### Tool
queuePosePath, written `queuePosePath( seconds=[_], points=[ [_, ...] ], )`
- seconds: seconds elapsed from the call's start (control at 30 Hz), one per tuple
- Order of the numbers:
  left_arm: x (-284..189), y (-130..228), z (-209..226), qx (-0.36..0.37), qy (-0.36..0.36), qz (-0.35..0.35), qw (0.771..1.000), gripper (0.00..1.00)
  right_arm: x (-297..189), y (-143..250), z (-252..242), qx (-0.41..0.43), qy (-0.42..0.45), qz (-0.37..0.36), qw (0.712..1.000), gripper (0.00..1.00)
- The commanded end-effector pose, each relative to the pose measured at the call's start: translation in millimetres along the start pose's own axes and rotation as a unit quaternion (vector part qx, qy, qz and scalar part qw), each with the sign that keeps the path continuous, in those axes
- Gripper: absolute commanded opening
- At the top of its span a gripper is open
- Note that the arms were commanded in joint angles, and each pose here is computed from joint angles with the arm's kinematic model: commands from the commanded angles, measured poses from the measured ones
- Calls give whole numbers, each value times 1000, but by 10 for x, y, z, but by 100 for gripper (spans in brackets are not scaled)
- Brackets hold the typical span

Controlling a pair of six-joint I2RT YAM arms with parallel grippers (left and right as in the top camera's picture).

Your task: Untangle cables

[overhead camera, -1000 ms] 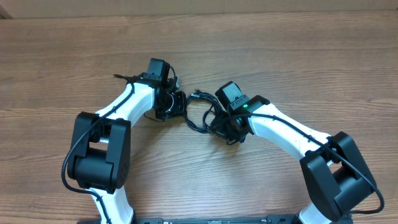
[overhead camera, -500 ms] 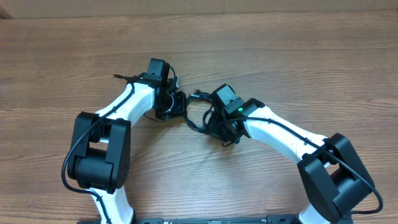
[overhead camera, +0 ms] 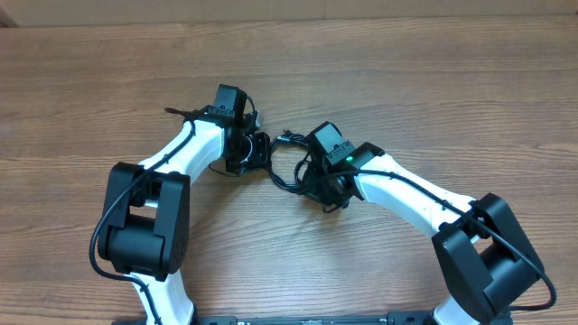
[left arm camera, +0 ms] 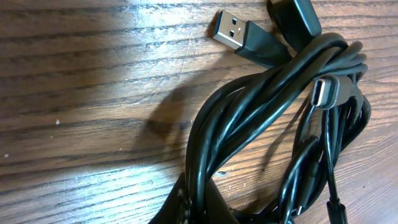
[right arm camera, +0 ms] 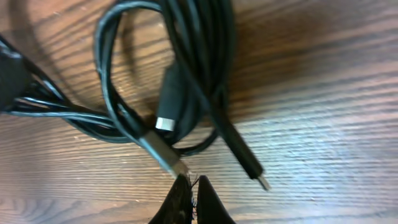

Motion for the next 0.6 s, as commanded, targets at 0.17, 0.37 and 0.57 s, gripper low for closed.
queuePosePath(
  seconds=[0.17,0.37,0.57],
  points=[
    [37,1,35,4,-19,0,1000,4,-19,33,-2,-4,3,-5,1000,4],
    [37,2,32,4,-18,0,1000,4,-7,16,14,-5,0,-9,1000,4],
    [37,2,32,4,-18,0,1000,4,31,-25,61,-8,-11,-18,1000,4]
  ],
)
Point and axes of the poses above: each gripper's point midway between its finger pads, its own x axis out along the fingers, its own z axis along the line the jaws close on, y = z × x, the point moved 6 cm from there along -x, back along the fingers, and after that the axes turned 3 degrees about x, right-handed, at the moved point
